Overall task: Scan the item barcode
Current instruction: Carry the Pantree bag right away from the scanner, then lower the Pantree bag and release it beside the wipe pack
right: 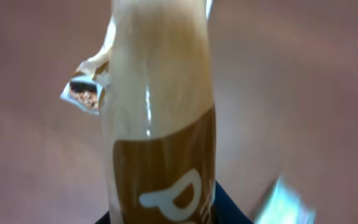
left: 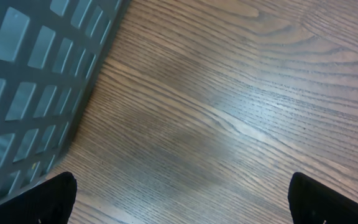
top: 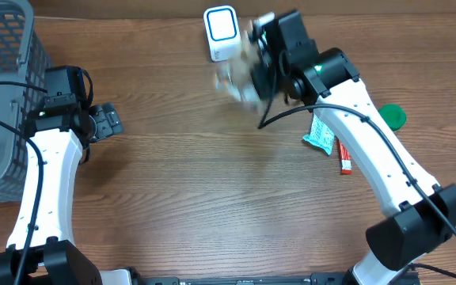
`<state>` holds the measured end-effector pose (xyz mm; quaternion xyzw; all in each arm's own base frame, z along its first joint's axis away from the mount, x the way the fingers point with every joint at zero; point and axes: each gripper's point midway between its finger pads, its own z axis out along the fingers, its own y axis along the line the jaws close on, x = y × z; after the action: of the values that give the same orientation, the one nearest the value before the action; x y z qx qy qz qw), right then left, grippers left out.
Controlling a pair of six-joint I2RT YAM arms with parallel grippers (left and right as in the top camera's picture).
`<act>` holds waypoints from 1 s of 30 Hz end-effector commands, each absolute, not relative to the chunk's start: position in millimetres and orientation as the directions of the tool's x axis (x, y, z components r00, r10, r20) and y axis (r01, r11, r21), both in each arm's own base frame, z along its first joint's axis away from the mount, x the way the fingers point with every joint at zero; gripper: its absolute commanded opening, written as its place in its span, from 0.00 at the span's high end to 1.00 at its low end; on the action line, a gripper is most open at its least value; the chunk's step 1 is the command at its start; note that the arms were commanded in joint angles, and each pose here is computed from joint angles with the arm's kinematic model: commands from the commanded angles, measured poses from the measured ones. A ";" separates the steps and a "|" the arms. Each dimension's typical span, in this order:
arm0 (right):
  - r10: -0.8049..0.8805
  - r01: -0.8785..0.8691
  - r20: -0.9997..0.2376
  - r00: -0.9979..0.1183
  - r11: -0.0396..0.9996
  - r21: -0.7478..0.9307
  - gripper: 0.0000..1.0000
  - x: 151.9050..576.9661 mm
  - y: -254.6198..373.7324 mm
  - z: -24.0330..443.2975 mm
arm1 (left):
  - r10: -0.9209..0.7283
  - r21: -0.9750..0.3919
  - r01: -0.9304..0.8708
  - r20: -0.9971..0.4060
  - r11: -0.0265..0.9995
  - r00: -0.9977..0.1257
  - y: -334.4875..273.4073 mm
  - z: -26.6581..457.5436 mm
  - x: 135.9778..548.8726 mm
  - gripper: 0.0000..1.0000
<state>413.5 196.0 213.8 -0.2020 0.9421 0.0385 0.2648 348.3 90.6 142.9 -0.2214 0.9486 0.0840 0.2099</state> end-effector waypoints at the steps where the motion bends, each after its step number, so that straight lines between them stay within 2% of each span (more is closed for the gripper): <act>1: -0.340 -0.370 -0.312 -0.887 0.928 0.042 0.86 373.7 185.1 173.5 | -0.370 0.068 -0.443 -0.447 0.894 -0.814 91.0 147.7 352.6 0.00; 3: -0.353 -0.367 -0.204 -0.913 0.930 0.031 0.81 351.4 173.8 154.8 | -0.370 0.068 -0.443 -0.447 0.894 -0.815 91.0 147.7 352.6 0.00; 7: -0.354 -0.360 -0.130 -0.926 0.933 0.025 0.64 337.2 164.7 134.3 | -0.370 0.068 -0.443 -0.447 0.894 -0.814 91.0 147.7 352.6 0.00; 9: -0.350 -0.354 -0.114 -0.930 0.935 0.022 0.37 334.7 160.9 129.4 | -0.370 0.068 -0.443 -0.447 0.894 -0.814 91.0 147.7 352.7 0.00; 10: -0.347 -0.350 -0.109 -0.931 0.937 0.011 0.28 334.6 157.6 127.3 | -0.370 0.068 -0.443 -0.447 0.894 -0.815 91.0 147.7 352.6 0.00; 11: -0.345 -0.346 -0.104 -0.933 0.938 -0.009 0.10 335.2 153.1 125.6 | -0.370 0.068 -0.443 -0.447 0.894 -0.815 91.0 147.7 352.6 0.00; 12: -0.344 -0.342 -0.102 -0.934 0.939 -0.035 0.00 336.1 148.1 124.5 | -0.370 0.068 -0.443 -0.447 0.894 -0.815 91.0 147.7 352.6 0.00; 14: -0.344 -0.338 -0.102 -0.933 0.938 -0.075 0.00 338.4 141.4 124.1 | -0.370 0.068 -0.443 -0.447 0.894 -0.814 91.0 147.7 352.7 0.00; 30: -0.345 -0.338 -0.102 -0.933 0.938 -0.075 0.00 338.4 141.6 124.1 | -0.370 0.068 -0.443 -0.447 0.894 -0.814 91.0 147.7 352.7 0.00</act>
<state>338.4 145.0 126.2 -0.1779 0.9821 -0.0227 0.0581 348.3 90.6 142.9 -0.2214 0.9486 0.0840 0.2099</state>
